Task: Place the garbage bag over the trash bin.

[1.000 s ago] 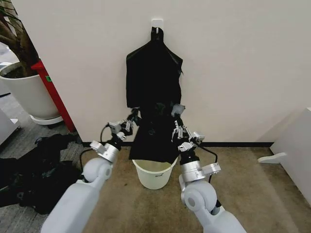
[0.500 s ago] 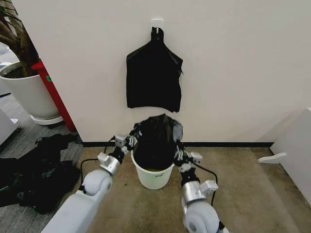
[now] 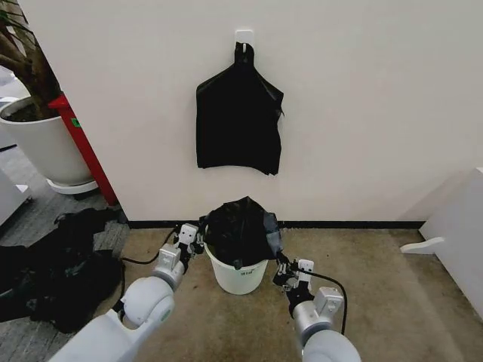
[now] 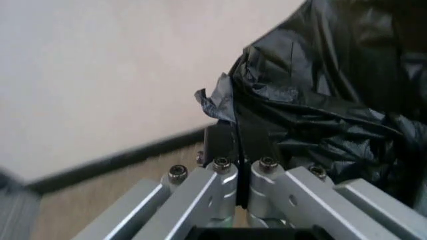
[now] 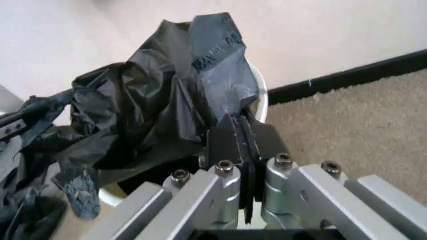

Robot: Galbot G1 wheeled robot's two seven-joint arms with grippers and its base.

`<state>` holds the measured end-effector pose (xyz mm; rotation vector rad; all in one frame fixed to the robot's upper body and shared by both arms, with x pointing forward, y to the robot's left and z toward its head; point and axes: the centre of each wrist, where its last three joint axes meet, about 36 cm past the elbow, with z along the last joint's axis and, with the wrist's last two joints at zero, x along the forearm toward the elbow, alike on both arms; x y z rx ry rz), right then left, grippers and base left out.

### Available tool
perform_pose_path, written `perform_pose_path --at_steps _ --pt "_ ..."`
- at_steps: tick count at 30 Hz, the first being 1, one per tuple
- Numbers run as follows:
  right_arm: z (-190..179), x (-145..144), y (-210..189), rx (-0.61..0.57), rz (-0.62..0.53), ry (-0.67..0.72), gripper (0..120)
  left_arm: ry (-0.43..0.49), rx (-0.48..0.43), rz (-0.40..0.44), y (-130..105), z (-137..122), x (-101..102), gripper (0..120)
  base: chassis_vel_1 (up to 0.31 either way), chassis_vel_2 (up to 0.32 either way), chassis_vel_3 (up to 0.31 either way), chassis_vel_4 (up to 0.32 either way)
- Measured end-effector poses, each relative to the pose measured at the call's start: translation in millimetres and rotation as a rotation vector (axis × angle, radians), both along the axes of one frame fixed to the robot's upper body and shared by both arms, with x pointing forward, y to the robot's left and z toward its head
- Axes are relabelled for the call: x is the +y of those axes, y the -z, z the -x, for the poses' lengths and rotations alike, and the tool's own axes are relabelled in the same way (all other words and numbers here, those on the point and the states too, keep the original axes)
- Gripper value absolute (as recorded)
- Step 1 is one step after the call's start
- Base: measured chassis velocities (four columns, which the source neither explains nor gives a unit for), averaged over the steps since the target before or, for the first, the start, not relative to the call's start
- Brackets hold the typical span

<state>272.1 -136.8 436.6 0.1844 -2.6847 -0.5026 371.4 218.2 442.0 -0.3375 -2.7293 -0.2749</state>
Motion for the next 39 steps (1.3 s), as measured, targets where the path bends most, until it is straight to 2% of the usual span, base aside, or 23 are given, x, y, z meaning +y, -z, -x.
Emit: perform_pose_path --at_steps 8,12,16,25,28,33,36,39 --pt "5.1 -2.8 -15.5 0.081 0.021 -0.059 0 -0.072 0.129 -0.070 -36.5 16.6 -6.3 0 0.000 0.000 0.000 0.000" --pt "6.6 -1.7 -9.6 0.120 0.057 -0.075 0 -0.091 0.151 -0.089 -36.5 17.6 -5.6 0 0.000 0.000 0.000 0.000" --pt "7.3 2.3 13.4 0.168 0.134 -0.082 0 -0.117 0.189 -0.115 -17.8 13.8 -6.0 0 0.000 0.000 0.000 0.000" --pt "-2.6 2.5 39.3 0.155 0.211 -0.070 0 -0.121 0.210 -0.163 12.2 9.7 -12.4 0 0.000 0.000 0.000 0.000" --pt "-7.1 1.6 50.0 0.124 0.248 -0.069 0 -0.118 0.214 -0.179 26.4 10.2 -16.3 0 0.000 0.000 0.000 0.000" --pt "-11.4 0.3 62.5 0.081 0.293 -0.070 0 -0.119 0.203 -0.179 37.0 7.2 -19.9 0 0.000 0.000 0.000 0.000" --pt "-16.7 -7.1 93.2 -0.015 0.402 -0.077 0 -0.127 0.203 -0.164 53.3 3.5 -26.6 0 0.000 0.000 0.000 0.000" --pt "-13.6 -8.8 100.0 -0.013 0.420 -0.086 0 -0.128 0.209 -0.166 60.1 3.2 -28.5 0 0.000 0.000 0.000 0.000"
